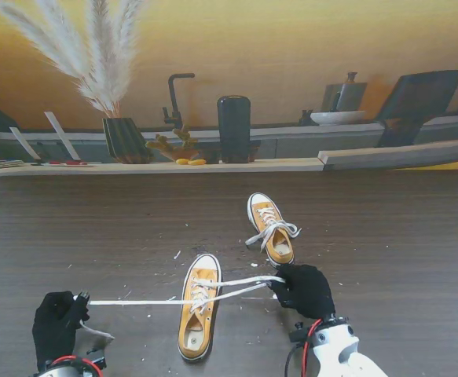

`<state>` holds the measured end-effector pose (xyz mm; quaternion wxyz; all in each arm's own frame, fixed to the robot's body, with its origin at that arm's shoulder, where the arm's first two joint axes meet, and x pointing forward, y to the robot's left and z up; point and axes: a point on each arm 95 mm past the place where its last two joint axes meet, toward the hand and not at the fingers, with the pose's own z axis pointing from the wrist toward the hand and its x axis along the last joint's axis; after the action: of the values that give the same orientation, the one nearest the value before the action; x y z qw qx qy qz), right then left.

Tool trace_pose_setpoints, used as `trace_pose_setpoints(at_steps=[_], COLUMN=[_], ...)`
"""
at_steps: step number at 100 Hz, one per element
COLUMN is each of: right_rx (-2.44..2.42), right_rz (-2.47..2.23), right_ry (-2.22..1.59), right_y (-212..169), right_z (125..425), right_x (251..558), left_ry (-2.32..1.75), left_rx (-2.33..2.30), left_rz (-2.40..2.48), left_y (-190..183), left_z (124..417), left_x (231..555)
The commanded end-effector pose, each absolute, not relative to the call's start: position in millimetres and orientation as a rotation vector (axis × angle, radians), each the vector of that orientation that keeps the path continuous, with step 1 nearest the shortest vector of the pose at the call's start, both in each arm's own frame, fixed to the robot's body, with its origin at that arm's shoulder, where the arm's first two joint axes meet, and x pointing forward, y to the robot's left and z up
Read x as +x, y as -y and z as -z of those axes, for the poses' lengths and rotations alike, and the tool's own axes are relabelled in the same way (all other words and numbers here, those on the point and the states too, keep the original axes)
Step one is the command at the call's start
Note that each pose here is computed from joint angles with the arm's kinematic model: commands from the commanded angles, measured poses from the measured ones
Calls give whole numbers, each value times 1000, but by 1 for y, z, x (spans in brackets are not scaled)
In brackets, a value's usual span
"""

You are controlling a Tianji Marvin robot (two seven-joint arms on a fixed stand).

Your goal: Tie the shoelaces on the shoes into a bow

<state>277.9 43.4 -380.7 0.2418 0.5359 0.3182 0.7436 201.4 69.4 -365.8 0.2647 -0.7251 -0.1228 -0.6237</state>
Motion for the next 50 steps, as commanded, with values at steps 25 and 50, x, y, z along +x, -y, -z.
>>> trace_pose_setpoints(at_steps=[25, 50], right_rx=[1462, 1519], right_rz=[-1833, -1783], right_ry=[-923, -902], right_y=[-31, -26], right_z=[381, 382], right_x=[273, 269], left_ry=[311, 241], left_rx=[-1955, -1918], left_rz=[1607, 1555], left_y=[-79, -82], left_z=[364, 367], left_x=[199, 200])
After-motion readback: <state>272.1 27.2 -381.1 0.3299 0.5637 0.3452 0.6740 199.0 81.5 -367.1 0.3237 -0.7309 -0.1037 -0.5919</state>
